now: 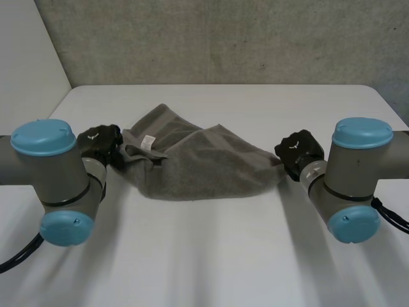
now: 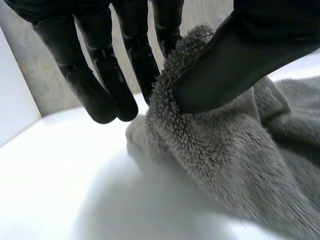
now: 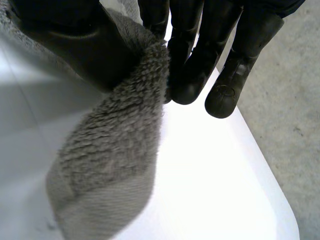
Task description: Fold the towel.
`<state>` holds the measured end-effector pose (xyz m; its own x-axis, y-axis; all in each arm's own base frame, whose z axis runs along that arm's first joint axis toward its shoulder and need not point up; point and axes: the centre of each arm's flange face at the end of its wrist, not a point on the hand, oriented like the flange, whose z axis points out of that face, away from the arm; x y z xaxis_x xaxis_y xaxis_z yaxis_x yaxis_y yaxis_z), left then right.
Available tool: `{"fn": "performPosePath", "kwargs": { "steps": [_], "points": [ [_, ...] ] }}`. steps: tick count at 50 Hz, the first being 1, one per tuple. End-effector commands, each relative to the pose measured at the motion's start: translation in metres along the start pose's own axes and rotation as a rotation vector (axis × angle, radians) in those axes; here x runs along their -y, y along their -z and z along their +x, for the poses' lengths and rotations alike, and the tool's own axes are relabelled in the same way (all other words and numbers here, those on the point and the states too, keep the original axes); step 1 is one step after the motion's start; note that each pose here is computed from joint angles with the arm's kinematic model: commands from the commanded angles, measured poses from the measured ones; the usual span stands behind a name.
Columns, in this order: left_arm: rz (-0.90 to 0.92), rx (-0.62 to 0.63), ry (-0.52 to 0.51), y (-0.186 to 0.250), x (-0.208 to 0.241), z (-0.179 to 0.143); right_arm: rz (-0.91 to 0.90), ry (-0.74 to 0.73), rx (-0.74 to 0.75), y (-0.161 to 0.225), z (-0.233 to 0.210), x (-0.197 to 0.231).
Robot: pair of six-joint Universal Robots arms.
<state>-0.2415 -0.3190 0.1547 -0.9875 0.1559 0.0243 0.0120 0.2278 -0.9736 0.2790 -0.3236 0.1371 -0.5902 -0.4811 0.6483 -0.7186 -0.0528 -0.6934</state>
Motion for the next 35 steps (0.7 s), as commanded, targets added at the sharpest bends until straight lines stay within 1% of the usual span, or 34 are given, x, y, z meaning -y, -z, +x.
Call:
{"fn": "performPosePath", "kwargs": {
  "steps": [1, 6, 8, 12, 14, 16, 17, 19, 23, 28, 30, 33, 35],
  "points": [
    [-0.037, 0.009, -0.002, 0.014, 0.006, -0.003, -0.016, -0.016, -0.061, 0.01, 0.03, -0.001],
    [-0.043, -0.005, 0.014, 0.031, 0.008, -0.001, -0.032, -0.006, -0.057, 0.026, 0.038, -0.001],
    [-0.059, -0.013, 0.026, 0.042, 0.004, 0.001, -0.067, 0.019, -0.052, 0.038, 0.046, -0.006],
    [-0.068, -0.037, 0.031, 0.054, 0.003, 0.007, -0.112, 0.064, -0.045, 0.05, 0.055, -0.012],
    [-0.081, -0.055, 0.025, 0.06, 0.0, 0.011, -0.137, 0.094, -0.04, 0.056, 0.059, -0.015],
    [-0.114, -0.077, 0.01, 0.071, -0.005, 0.016, -0.2, 0.153, -0.022, 0.07, 0.07, -0.022],
    [-0.114, -0.077, 0.01, 0.071, -0.005, 0.016, -0.2, 0.153, -0.022, 0.07, 0.07, -0.022],
    [-0.143, -0.08, -0.001, 0.079, -0.007, 0.015, -0.268, 0.189, -0.003, 0.085, 0.082, -0.029],
    [-0.158, -0.082, -0.013, 0.083, -0.007, 0.015, -0.306, 0.211, 0.033, 0.098, 0.088, -0.031],
    [-0.174, -0.079, -0.039, 0.084, -0.006, 0.014, -0.256, 0.197, 0.078, 0.105, 0.089, -0.02],
    [-0.173, -0.081, -0.079, 0.083, -0.004, 0.013, -0.194, 0.157, 0.089, 0.107, 0.089, -0.011],
    [-0.176, -0.085, -0.109, 0.084, -0.006, 0.013, -0.171, 0.126, 0.09, 0.106, 0.089, -0.008],
    [-0.178, -0.098, -0.167, 0.087, -0.008, 0.015, -0.124, 0.06, 0.088, 0.106, 0.091, 0.001]
  ]
}}
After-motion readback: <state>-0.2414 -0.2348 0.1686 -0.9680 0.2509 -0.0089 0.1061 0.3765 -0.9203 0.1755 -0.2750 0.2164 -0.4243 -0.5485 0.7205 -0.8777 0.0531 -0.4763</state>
